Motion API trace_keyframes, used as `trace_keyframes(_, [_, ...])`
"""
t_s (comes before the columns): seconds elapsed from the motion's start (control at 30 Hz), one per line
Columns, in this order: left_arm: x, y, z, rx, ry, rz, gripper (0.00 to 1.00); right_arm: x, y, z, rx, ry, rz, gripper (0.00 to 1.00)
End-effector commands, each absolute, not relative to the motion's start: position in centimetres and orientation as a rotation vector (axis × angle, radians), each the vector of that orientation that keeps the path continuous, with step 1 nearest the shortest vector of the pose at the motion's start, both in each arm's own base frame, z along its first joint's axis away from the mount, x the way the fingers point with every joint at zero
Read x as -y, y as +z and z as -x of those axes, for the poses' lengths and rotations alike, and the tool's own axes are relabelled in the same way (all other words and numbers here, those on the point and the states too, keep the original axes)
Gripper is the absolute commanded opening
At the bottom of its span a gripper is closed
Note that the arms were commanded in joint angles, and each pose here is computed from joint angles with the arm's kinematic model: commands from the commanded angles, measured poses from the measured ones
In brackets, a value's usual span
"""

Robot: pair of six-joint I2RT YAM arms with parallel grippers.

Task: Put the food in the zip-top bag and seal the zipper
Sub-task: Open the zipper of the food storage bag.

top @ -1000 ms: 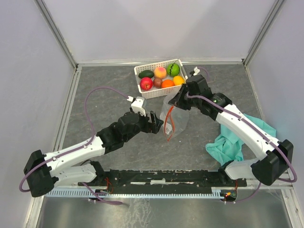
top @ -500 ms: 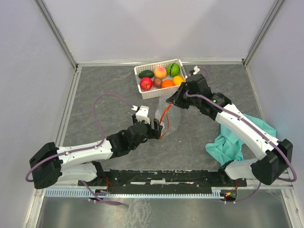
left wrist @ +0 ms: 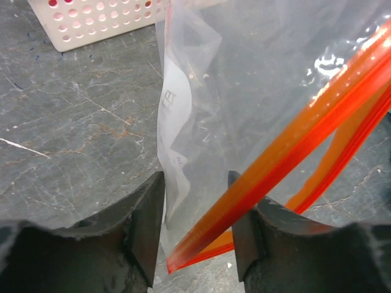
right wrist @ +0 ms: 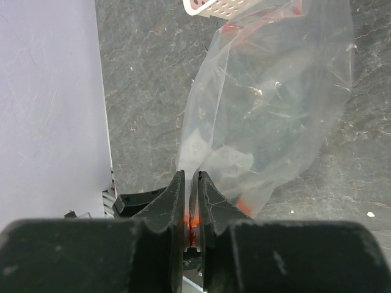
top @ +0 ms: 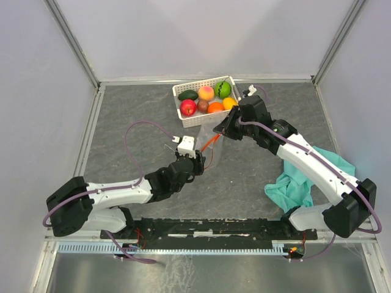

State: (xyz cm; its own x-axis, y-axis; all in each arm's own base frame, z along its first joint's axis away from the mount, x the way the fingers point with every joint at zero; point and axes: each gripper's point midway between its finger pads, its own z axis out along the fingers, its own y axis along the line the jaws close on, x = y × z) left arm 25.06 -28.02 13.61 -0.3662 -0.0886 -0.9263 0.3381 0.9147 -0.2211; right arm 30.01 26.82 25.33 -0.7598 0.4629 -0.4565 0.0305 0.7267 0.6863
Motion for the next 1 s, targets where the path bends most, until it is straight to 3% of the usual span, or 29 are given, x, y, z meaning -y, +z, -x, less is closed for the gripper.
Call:
trace_keyframes(0.0, [27.4, 16.3, -25.6, -1.827, -0.433, -0.156, 0.46, -26.3, 25.7, -30.4, -2.27, 0.856, -0.345, 0.16])
trace_keyframes(0.23, [26.1, 17.1, -24.5, -1.883, -0.436, -0.147, 0.03, -25.7, 25.4, -30.6, -2.271, 0.787, -0.265, 0.24])
trace_keyframes(0.57, [24.3, 18.1, -22.7, -2.072, -0.425, 0.032, 0.03, -25.5, 28.1, -29.8, -2.157, 0.822, -0.089, 0.56])
trace_keyframes(0.97, [25.0, 19.5, -22.3, -2.206, -0.393, 0.187, 0.03, -22.3, 31.6, -27.3, -1.941, 0.783, 0.057, 0.83])
